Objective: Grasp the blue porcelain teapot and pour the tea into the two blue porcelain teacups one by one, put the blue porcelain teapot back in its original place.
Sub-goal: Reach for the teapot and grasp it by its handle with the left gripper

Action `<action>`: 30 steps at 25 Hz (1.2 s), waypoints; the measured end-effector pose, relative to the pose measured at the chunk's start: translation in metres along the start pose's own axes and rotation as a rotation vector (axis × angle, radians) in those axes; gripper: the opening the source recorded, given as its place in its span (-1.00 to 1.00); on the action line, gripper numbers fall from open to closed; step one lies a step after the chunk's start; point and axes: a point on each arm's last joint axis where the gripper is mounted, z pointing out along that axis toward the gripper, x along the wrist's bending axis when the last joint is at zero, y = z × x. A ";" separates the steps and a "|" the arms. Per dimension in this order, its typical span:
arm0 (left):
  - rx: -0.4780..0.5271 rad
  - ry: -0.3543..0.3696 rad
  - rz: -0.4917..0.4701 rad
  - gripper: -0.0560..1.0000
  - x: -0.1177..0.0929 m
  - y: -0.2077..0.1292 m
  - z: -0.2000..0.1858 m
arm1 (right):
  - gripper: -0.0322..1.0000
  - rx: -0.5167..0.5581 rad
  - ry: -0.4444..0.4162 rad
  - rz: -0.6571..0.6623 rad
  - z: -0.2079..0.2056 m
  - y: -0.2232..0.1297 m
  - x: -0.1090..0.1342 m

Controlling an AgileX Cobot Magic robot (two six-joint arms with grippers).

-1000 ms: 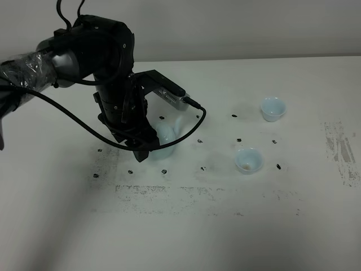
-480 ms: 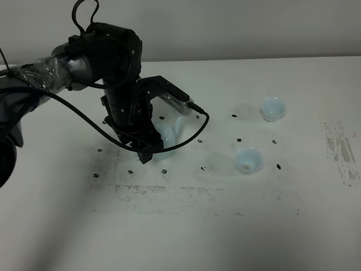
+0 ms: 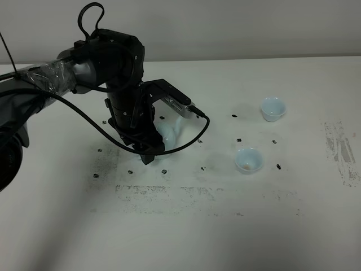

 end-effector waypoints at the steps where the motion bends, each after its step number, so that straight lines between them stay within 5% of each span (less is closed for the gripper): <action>1: -0.007 0.003 0.005 -0.78 0.000 0.001 0.000 | 0.18 0.000 0.000 0.000 0.000 0.000 0.000; 30: -0.011 0.010 0.019 -0.78 0.003 0.003 0.007 | 0.18 0.000 0.000 0.000 0.000 0.000 0.000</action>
